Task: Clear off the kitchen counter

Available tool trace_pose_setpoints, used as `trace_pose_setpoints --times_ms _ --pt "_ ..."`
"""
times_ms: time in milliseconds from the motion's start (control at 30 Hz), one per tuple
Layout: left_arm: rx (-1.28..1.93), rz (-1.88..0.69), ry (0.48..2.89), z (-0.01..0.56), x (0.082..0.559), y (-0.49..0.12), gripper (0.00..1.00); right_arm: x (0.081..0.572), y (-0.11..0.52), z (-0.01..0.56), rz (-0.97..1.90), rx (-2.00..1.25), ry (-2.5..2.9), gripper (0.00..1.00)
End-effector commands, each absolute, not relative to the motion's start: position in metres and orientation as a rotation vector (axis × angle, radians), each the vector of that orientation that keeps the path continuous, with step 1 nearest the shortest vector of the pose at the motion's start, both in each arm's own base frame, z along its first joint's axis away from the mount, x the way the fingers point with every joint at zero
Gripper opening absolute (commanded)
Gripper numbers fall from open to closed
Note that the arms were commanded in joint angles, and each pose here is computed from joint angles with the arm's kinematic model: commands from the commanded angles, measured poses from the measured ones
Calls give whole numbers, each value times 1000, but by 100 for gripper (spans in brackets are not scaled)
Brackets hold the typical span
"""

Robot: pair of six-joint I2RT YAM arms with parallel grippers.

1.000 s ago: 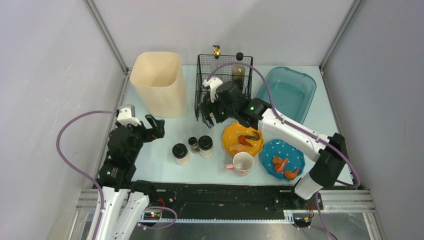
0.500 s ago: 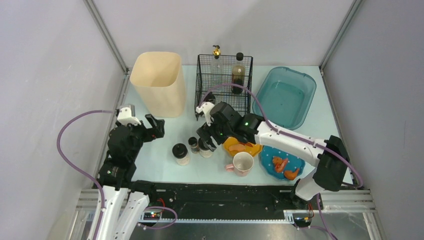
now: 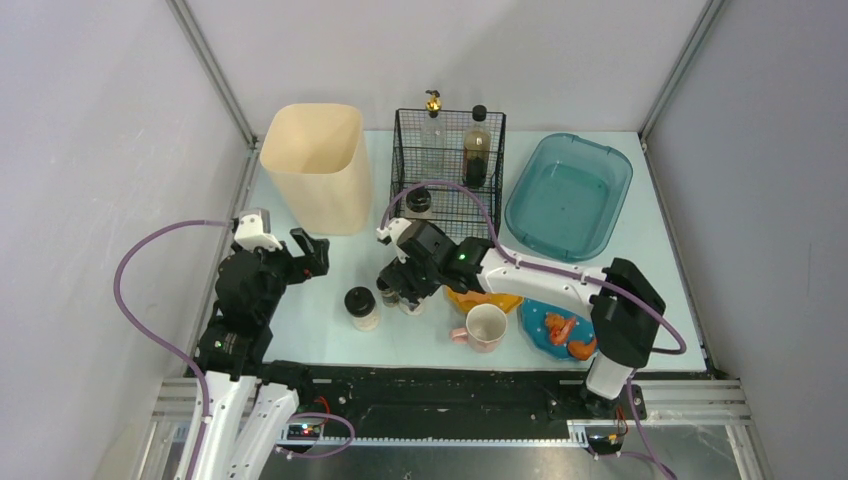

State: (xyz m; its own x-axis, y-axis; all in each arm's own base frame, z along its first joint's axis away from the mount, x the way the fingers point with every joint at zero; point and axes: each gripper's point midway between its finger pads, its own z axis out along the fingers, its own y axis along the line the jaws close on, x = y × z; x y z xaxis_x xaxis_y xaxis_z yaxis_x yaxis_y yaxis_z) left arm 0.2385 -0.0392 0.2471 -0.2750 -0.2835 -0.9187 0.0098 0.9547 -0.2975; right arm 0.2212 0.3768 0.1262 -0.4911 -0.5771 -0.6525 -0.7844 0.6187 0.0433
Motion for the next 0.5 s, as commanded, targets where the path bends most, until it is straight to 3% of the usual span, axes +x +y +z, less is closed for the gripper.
trace_pose_setpoints --times_ms 0,200,467 --pt "-210 -303 1808 253 242 -40 98 234 385 123 426 -1002 2223 86" --pt "-210 -303 1807 253 242 -40 98 233 390 107 428 -1012 2250 85" --pt "-212 -302 1808 252 242 -40 98 227 397 102 461 -1032 2253 76"
